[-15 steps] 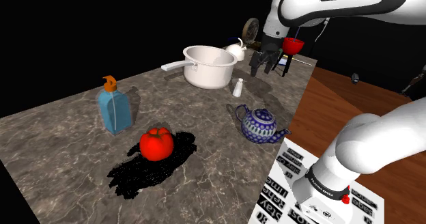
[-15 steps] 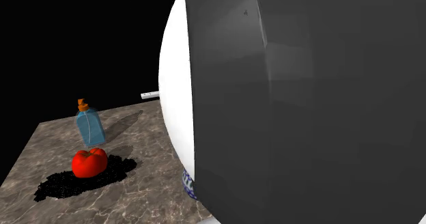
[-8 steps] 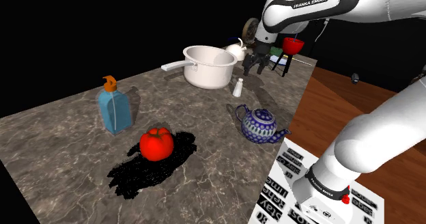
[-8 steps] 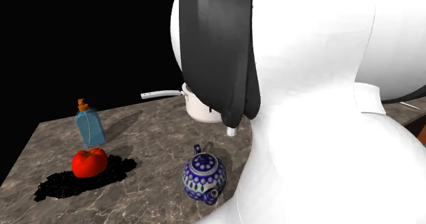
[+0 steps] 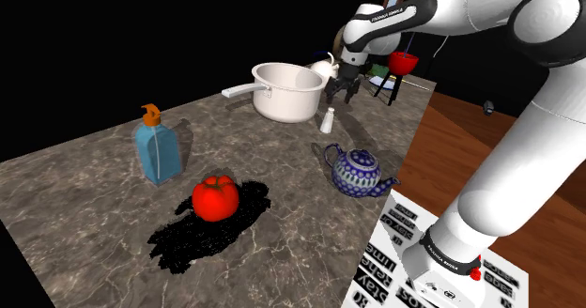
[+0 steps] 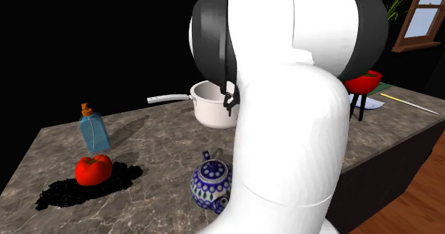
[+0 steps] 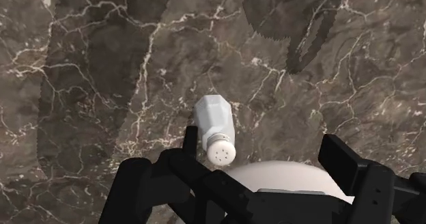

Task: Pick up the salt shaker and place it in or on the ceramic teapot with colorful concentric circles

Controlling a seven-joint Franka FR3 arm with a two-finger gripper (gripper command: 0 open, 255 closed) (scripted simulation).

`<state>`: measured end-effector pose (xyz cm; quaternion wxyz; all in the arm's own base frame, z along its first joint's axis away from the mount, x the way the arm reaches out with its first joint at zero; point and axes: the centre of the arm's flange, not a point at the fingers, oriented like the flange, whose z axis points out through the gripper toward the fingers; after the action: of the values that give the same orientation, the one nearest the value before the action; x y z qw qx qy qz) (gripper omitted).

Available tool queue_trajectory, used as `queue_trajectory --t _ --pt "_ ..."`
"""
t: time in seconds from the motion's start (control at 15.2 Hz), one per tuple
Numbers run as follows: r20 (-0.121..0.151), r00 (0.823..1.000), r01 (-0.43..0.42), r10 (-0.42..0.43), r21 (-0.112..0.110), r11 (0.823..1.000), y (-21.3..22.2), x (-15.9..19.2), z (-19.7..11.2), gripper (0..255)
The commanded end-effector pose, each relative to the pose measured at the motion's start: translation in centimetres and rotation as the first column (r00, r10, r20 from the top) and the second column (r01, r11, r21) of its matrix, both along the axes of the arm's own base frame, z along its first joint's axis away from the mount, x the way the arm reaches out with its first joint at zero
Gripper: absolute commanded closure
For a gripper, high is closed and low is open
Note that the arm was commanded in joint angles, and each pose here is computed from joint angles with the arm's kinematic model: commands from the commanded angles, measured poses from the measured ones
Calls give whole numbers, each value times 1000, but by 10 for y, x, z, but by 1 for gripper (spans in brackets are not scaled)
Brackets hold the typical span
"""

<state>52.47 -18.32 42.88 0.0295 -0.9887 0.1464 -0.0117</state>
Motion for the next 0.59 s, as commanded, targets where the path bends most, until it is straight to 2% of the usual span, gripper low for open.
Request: queue_trajectory --t 0.0,0.13,0.53 --pt "2 1000 17 -17 6 1000 -19 17 -15 0" --pt "3 1000 30 -30 13 999 -34 30 -26 0" --pt "3 1000 30 -30 13 999 -32 32 -58 0"
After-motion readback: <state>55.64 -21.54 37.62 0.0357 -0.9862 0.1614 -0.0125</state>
